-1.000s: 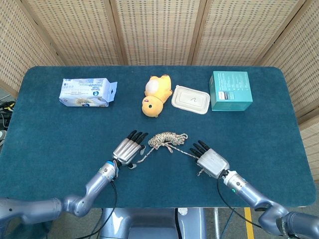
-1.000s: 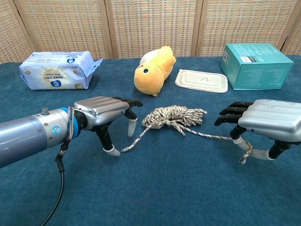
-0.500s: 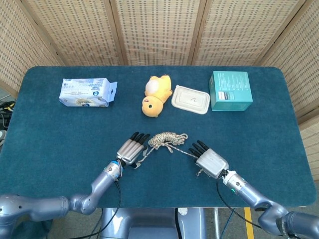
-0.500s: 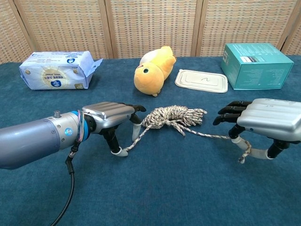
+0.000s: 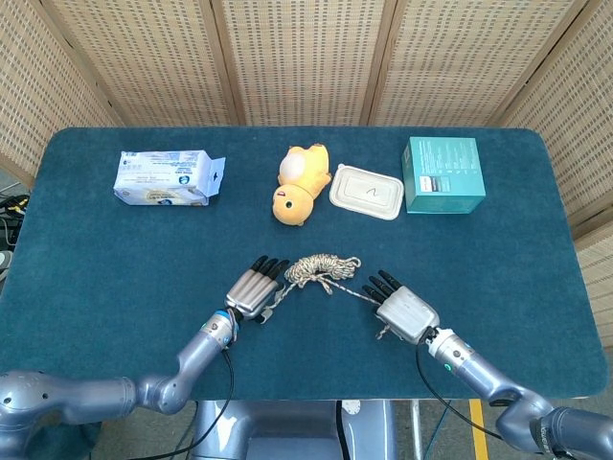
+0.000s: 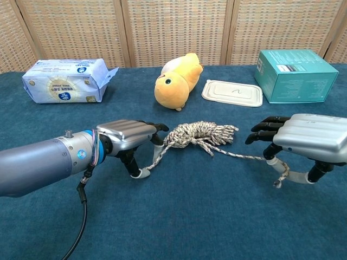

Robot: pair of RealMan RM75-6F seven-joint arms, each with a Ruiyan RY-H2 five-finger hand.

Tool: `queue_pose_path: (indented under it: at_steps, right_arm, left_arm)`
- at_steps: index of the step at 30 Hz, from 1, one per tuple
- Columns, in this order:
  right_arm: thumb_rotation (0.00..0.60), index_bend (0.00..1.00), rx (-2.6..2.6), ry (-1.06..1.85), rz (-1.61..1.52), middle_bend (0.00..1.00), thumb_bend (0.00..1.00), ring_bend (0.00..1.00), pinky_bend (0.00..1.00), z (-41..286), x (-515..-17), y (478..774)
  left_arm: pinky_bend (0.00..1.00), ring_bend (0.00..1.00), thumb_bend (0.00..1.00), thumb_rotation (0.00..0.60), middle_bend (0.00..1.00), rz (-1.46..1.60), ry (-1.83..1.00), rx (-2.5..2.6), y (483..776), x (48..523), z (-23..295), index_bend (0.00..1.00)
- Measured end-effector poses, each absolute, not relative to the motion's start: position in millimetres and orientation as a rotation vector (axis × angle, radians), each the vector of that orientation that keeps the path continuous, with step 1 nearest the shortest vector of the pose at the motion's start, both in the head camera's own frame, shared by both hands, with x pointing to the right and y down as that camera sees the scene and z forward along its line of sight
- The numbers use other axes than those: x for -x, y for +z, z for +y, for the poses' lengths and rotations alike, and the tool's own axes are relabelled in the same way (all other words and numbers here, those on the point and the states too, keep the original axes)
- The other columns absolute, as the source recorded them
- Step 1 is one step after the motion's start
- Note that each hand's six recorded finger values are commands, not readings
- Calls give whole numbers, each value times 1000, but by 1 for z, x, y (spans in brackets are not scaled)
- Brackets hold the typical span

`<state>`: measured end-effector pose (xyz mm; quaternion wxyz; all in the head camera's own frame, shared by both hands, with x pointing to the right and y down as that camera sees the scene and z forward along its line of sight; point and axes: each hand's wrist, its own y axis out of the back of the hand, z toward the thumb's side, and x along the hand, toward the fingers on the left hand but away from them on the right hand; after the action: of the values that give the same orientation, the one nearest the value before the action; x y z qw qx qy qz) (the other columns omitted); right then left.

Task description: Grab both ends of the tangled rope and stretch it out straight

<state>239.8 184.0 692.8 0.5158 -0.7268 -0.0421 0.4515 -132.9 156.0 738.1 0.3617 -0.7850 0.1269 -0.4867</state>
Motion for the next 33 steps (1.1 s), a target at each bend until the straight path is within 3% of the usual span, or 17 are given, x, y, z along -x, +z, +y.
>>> queue_pose_path:
  at_steps: [14, 22, 33]
  right_arm:
    - [600, 688, 1748, 1089, -106, 110, 415, 0, 0, 184, -243, 693]
    - [600, 688, 1748, 1090, -106, 111, 415, 0, 0, 184, -242, 694]
    - [600, 688, 1741, 1086, -109, 112, 414, 0, 0, 182, -242, 691]
  left_arm:
    - [0, 0, 347, 600, 0, 316, -1270, 2010, 742, 133, 160, 573]
    - [0, 0, 356, 600, 0, 323, -1276, 2005, 743, 135, 159, 660]
    - [0, 0, 400, 600, 0, 338, -1290, 1989, 740, 141, 154, 666]
